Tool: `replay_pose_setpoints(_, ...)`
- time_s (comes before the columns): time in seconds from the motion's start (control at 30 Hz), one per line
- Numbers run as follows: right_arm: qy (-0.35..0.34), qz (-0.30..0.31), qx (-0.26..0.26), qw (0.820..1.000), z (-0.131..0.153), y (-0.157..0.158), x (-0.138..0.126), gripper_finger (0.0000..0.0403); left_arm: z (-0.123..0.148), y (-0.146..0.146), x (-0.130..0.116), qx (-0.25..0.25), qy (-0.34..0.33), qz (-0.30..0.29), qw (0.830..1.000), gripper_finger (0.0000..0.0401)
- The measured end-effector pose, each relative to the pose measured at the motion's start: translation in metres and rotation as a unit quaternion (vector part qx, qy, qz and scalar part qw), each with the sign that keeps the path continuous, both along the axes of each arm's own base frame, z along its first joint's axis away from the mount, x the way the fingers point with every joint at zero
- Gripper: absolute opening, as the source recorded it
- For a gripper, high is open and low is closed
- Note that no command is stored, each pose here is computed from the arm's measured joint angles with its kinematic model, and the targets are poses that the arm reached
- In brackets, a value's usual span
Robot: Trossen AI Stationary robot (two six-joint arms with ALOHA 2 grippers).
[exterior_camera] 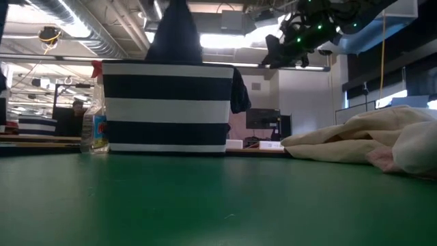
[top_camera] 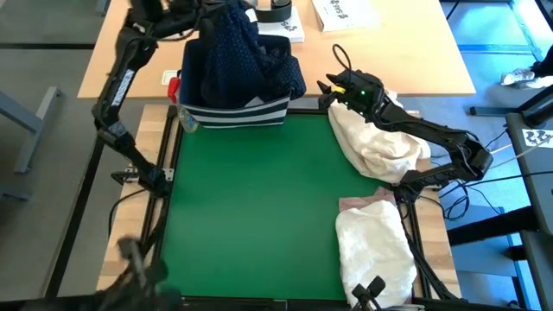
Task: Fold laundry
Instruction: Remove the blue polo shirt from the blue laundry bin
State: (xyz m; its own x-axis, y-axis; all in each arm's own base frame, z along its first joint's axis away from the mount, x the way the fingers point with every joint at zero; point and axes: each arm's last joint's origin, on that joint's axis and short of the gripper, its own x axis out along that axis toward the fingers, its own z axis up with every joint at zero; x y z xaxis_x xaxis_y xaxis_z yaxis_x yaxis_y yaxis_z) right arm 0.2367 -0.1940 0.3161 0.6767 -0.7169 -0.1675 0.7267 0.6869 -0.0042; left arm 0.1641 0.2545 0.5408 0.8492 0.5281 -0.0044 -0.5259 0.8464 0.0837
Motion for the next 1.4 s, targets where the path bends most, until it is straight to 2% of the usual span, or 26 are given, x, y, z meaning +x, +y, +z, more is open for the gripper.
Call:
replay_pose_setpoints(0.13,-0.028,0.044,-0.007,0.999,0.014,0.009,-0.007,0.0198,0.037,-0.050,-0.005,0.049,-0.087,-0.067,0.993,0.0005)
replay_pose_setpoints(0.27,-0.054,0.114,-0.012,0.992,0.028,0.020,-0.014,0.0198,0.070,-0.102,-0.017,0.097,-0.182,-0.134,0.969,0.0005)
replay_pose_setpoints(0.43,-0.088,0.181,0.025,0.979,0.039,0.032,-0.023,0.0198,0.100,-0.157,-0.035,0.147,-0.298,-0.232,0.914,0.0005)
replay_pose_setpoints(0.6,-0.098,0.255,0.068,0.960,0.042,0.042,-0.028,0.0198,0.117,-0.195,-0.050,0.165,-0.394,-0.333,0.841,0.0005)
replay_pose_setpoints(0.67,-0.103,0.287,0.087,0.948,0.042,0.045,-0.028,0.0198,0.119,-0.205,-0.054,0.162,-0.408,-0.364,0.821,0.0005)
replay_pose_setpoints(0.77,-0.118,0.332,0.127,0.927,0.042,0.048,-0.028,0.0198,0.120,-0.217,-0.058,0.151,-0.399,-0.408,0.807,0.0005)
replay_pose_setpoints(0.9,-0.127,0.389,0.180,0.895,0.042,0.062,-0.020,0.0198,0.116,-0.229,-0.056,0.109,-0.360,-0.488,0.788,0.0005)
replay_pose_setpoints(0.97,-0.124,0.419,0.189,0.879,0.043,0.074,-0.014,0.0198,0.110,-0.233,-0.046,0.068,-0.315,-0.527,0.786,0.0005)
replay_pose_setpoints(1.03,-0.120,0.442,0.189,0.869,0.043,0.090,-0.006,0.0198,0.100,-0.235,-0.032,0.018,-0.264,-0.548,0.794,0.0005)
replay_pose_setpoints(1.17,-0.112,0.425,0.190,0.878,0.040,0.120,0.009,0.0198,0.070,-0.239,0.001,-0.092,-0.141,-0.539,0.825,0.0005)
replay_pose_setpoints(1.3,-0.104,0.362,0.178,0.909,0.036,0.147,0.020,0.0198,0.023,-0.246,0.030,-0.181,0.021,-0.446,0.876,0.0005)
replay_pose_setpoints(1.4,-0.098,0.326,0.174,0.924,0.030,0.162,0.029,0.0198,-0.011,-0.252,0.045,-0.203,0.136,-0.348,0.905,0.0005)
